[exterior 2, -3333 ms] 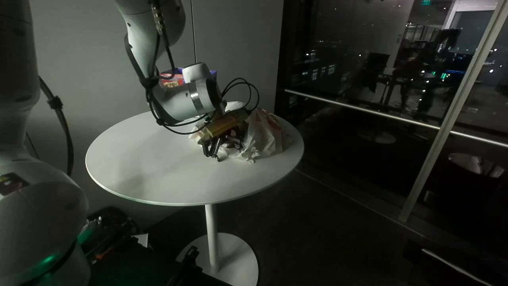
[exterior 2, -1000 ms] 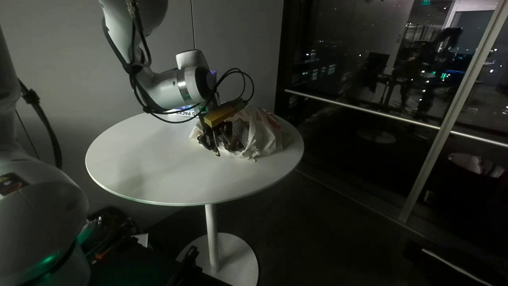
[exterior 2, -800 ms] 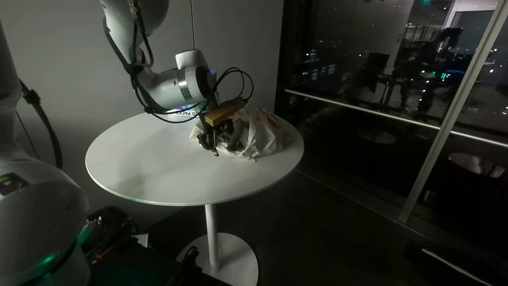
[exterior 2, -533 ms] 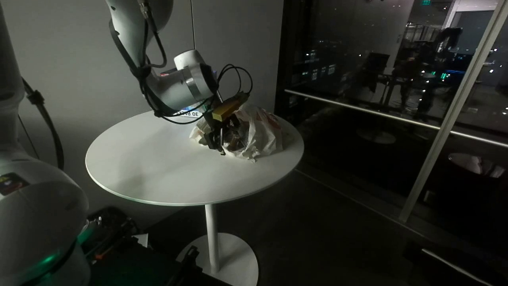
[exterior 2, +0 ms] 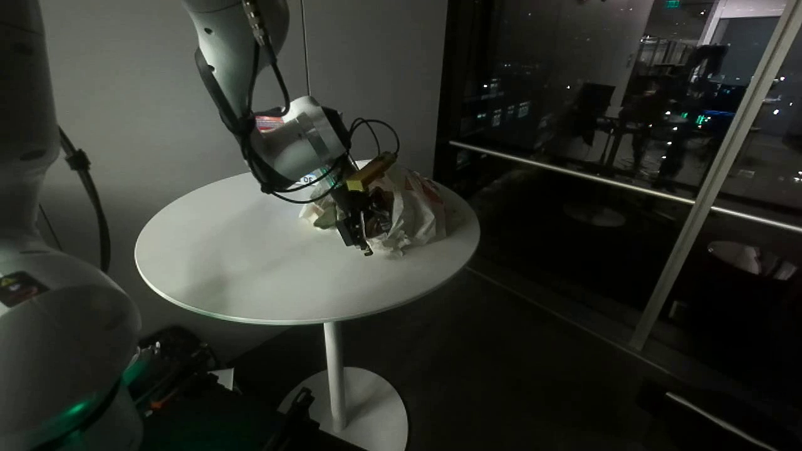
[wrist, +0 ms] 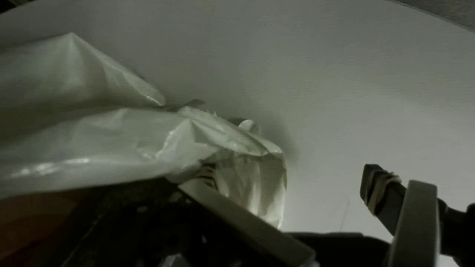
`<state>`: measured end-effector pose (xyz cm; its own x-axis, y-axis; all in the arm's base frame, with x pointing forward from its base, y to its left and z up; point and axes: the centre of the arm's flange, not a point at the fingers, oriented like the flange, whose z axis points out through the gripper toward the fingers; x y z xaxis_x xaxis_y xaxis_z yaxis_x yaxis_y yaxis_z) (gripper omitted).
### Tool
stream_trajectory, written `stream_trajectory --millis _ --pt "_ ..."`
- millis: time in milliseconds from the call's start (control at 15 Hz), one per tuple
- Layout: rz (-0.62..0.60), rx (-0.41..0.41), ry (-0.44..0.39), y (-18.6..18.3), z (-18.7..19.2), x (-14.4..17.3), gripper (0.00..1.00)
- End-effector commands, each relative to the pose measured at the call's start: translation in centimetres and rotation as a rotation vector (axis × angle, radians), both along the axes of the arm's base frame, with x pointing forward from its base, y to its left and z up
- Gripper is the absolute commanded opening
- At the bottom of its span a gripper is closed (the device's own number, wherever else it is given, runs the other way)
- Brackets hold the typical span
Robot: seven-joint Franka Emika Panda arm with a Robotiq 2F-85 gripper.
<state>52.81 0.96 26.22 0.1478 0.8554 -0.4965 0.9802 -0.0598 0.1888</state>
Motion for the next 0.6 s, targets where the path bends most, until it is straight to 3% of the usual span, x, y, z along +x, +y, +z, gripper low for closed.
stream_trajectory --millis 0,467,533 --pt "0.025 -0.069 0.001 -0.2 -1.0 2.1 1.0" --pt "0.061 -0.159 -0.022 -1.4 -3.0 4.0 0.98" --pt "0.07 -0.165 -0.027 -1.4 -3.2 4.1 0.73"
